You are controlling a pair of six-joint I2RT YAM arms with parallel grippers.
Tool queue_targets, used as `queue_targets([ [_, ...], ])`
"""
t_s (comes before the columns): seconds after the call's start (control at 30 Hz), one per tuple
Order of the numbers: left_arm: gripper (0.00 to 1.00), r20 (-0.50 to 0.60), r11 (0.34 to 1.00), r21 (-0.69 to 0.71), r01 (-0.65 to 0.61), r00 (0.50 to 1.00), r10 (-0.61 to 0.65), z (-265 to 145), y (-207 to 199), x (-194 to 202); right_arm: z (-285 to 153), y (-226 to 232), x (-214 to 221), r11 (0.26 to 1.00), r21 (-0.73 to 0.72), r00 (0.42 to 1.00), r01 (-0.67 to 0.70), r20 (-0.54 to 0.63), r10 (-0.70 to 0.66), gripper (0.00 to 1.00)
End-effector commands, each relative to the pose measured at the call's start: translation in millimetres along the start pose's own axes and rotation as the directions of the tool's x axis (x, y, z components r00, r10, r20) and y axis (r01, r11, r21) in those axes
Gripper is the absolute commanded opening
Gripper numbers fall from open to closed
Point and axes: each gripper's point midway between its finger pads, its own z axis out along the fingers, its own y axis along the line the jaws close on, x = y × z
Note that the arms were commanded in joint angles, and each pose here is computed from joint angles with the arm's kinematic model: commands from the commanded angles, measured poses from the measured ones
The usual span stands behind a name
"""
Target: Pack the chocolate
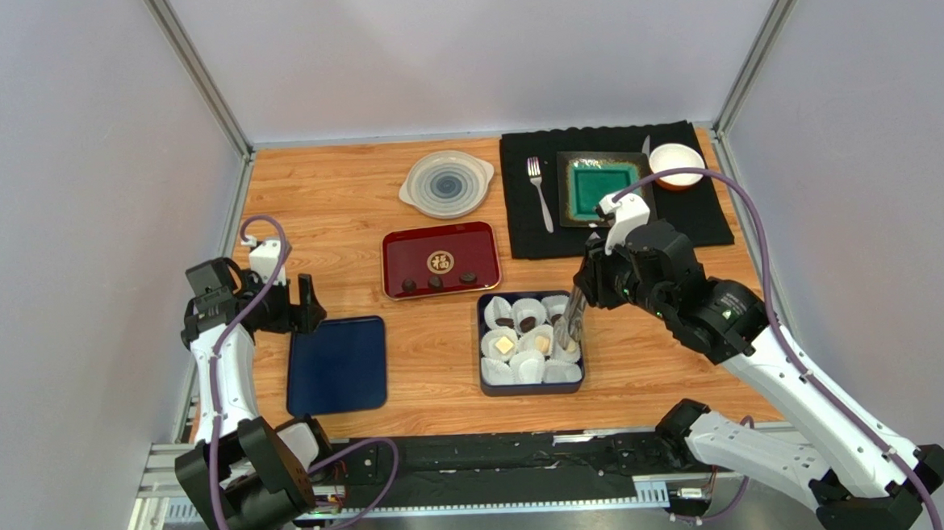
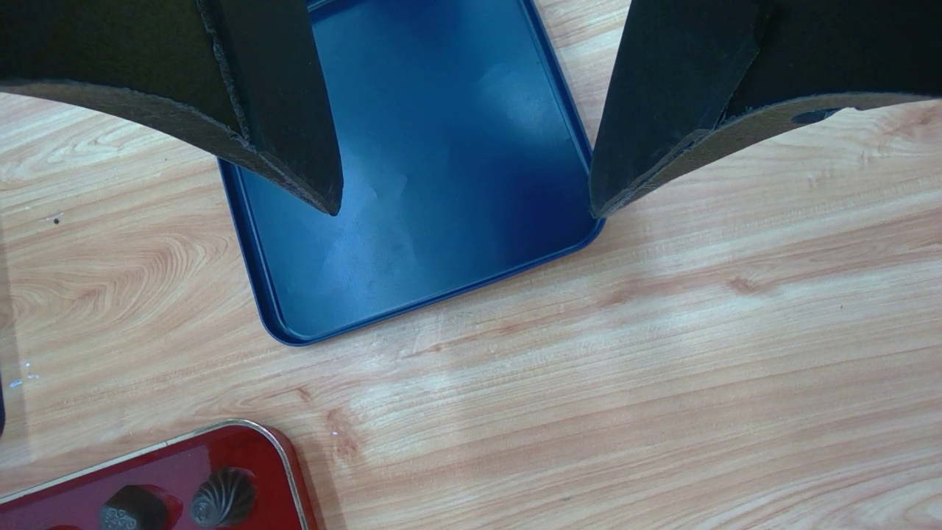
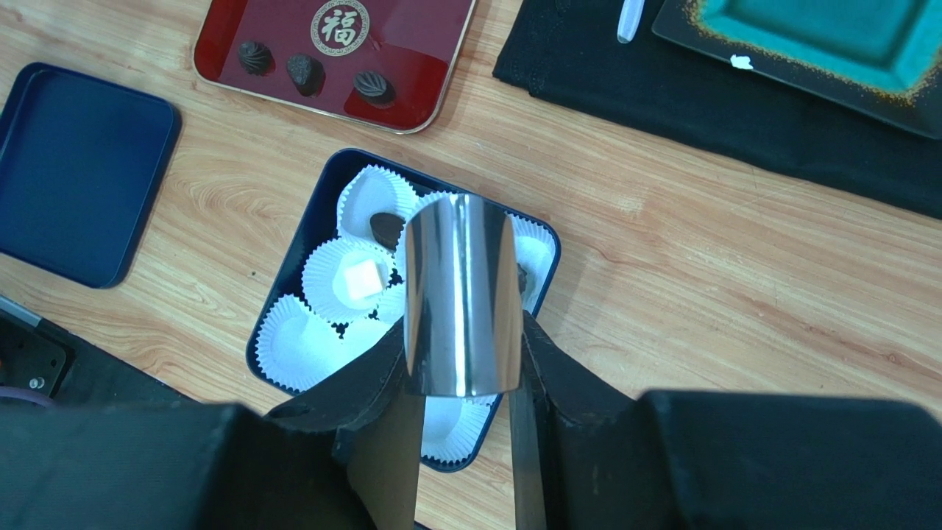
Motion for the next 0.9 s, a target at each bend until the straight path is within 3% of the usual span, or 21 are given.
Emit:
queue_targets([
  [0.0, 0.90, 0.011, 1.000, -0.009, -0.016, 1.000, 0.016, -3.3, 1.7, -1.7, 1.5, 4.0, -21.1, 1.000, -0.008, 0.997, 0.001, 0.081, 0.000, 0.33],
  [0.53, 0.90, 0.014, 0.999, -0.022, -0.025, 1.000, 0.025, -5.3, 3.2, -2.3, -4.8, 2.6, -27.6, 1.000, 0.001, 0.995, 0.003, 0.099, -0.003, 0.37],
  [0.87, 0.90, 0.016, 1.000, -0.004, -0.012, 1.000, 0.012, -3.7, 0.0, -1.9, 2.9, 37.8, -92.2, 0.993, -0.112, 0.981, 0.045, 0.195, -0.022, 0.38],
])
